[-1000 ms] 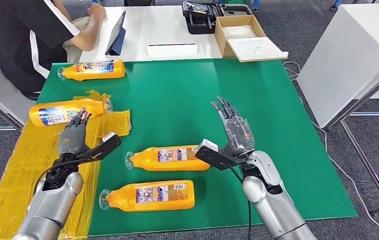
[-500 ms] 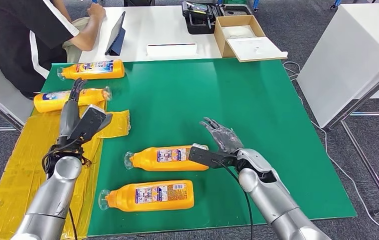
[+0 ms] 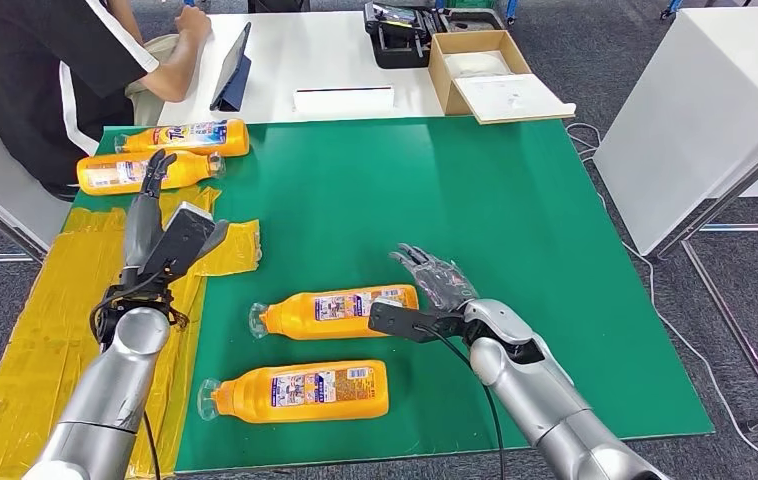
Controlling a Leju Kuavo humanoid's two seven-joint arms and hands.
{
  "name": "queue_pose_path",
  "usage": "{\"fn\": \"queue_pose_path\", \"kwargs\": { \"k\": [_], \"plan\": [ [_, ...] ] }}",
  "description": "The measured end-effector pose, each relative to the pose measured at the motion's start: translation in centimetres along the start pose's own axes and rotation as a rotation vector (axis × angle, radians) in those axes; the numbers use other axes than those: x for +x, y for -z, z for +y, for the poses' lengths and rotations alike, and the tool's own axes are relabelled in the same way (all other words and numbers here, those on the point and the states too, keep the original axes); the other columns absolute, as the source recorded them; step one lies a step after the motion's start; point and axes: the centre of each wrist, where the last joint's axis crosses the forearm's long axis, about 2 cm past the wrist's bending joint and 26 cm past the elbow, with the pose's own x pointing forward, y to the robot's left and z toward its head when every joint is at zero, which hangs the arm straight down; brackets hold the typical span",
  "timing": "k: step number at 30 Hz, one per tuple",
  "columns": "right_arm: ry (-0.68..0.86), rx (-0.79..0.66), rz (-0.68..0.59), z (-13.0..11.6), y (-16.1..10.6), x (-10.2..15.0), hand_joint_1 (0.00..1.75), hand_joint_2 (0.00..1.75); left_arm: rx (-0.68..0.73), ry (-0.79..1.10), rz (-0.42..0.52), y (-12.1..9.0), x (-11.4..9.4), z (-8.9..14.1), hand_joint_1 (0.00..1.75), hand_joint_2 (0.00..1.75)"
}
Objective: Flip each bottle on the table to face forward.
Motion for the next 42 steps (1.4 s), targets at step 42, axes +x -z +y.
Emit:
{"fn": "queue_pose_path", "kwargs": {
  "k": [42],
  "plan": [
    [-0.138, 0.021, -0.068, -1.4, 1.5, 3.9, 0.00, 1.75, -0.034, -0.058, 0.044, -0.3, -0.6, -1.2, 0.00, 1.75]
  ]
}}
